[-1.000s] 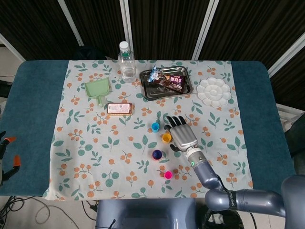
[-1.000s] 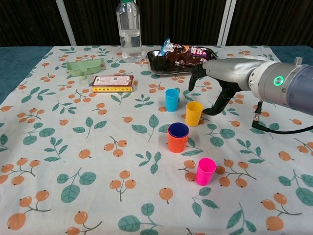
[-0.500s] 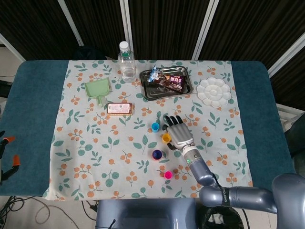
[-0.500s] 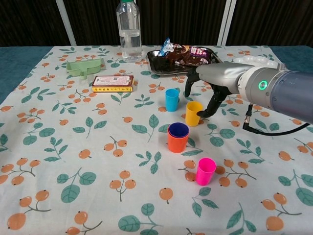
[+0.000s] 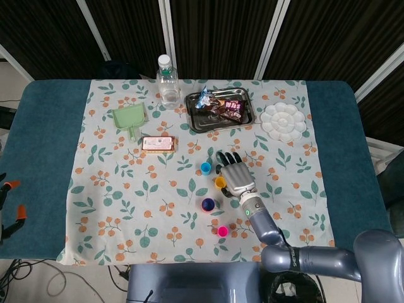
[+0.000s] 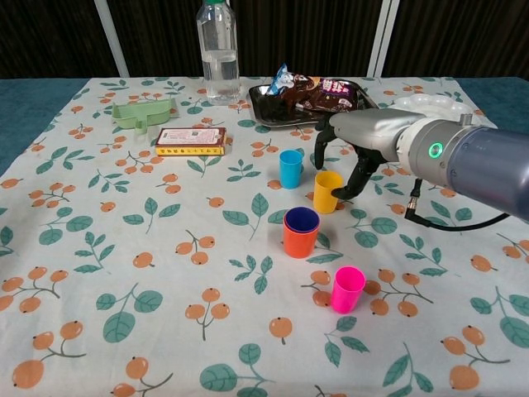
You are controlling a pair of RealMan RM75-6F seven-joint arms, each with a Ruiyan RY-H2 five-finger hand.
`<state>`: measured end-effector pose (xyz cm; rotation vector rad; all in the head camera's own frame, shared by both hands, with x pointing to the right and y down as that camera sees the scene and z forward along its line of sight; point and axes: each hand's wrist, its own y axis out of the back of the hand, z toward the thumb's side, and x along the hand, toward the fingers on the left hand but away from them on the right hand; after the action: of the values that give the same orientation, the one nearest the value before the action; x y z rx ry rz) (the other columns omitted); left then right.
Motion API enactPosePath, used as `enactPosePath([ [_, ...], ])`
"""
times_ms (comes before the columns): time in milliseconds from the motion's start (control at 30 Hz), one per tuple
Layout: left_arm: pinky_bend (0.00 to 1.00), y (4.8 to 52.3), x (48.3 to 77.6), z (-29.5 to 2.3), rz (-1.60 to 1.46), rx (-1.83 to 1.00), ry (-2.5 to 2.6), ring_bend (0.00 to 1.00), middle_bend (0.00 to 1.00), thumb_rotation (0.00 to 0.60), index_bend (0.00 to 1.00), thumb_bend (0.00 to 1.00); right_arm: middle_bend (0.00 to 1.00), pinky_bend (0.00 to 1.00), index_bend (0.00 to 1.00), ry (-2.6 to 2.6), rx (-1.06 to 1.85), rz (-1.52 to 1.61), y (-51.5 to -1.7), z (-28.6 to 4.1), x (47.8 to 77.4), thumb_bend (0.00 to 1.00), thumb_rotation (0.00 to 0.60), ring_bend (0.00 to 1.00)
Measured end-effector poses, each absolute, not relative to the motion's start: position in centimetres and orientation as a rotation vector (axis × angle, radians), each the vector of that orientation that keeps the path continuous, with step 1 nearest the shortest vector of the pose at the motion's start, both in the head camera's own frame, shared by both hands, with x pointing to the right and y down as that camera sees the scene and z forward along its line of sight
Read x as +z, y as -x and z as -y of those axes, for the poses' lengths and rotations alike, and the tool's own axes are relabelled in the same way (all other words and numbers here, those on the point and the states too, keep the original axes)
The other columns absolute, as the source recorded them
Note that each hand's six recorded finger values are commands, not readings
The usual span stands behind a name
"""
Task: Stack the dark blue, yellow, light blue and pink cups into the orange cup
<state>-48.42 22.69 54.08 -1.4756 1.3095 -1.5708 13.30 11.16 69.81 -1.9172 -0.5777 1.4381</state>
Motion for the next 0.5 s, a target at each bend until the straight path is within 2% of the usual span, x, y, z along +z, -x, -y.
enactPosePath([
  [500, 0.04, 48.42, 54.13, -22.73, -1.305, -1.575, 1.475, 0.0, 0.06, 0.6, 0.25, 0.47, 0.0, 0.09, 0.47, 1.924, 1.445, 0.572, -13.27, -11.35, 70.13, 0.39, 0.6, 0.02],
])
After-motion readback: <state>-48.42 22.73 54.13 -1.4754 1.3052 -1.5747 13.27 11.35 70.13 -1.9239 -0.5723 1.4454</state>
